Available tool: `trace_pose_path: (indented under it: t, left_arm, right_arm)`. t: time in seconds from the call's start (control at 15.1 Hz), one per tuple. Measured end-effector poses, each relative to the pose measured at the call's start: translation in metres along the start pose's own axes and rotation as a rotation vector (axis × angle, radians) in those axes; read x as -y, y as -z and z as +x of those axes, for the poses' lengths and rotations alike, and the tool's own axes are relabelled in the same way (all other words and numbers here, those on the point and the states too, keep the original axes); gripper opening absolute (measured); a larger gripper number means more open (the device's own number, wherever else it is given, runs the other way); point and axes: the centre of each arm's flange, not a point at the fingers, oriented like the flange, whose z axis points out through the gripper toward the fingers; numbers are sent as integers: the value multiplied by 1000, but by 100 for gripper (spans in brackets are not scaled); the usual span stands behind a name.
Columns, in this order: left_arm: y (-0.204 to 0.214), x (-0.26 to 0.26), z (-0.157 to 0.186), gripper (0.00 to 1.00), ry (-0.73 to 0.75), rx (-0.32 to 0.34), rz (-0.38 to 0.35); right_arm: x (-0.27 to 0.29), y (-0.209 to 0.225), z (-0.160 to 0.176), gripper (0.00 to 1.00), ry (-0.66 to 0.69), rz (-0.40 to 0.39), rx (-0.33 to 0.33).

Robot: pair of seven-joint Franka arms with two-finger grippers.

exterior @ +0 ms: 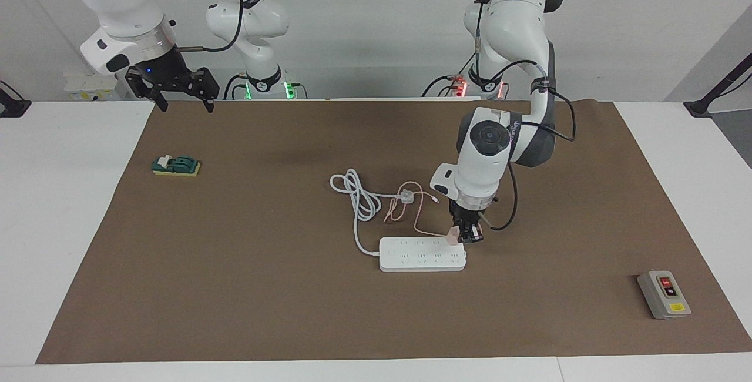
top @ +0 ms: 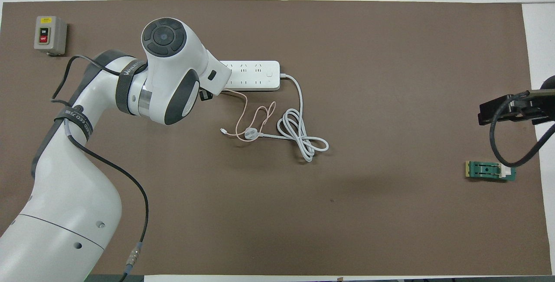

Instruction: Plug charger into power strip

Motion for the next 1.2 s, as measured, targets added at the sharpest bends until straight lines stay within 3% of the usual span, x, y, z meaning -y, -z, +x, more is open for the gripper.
trace_pose_path:
  t: [0.33, 1.2]
  left_arm:
    - [-1, 0, 10, 31, -46, 49, -1]
    - [-1, 4, 12, 31, -44, 61, -15]
  right_arm:
    - [0, 0, 0, 100, 0, 0, 0]
    - [0, 0, 0, 100, 0, 0, 0]
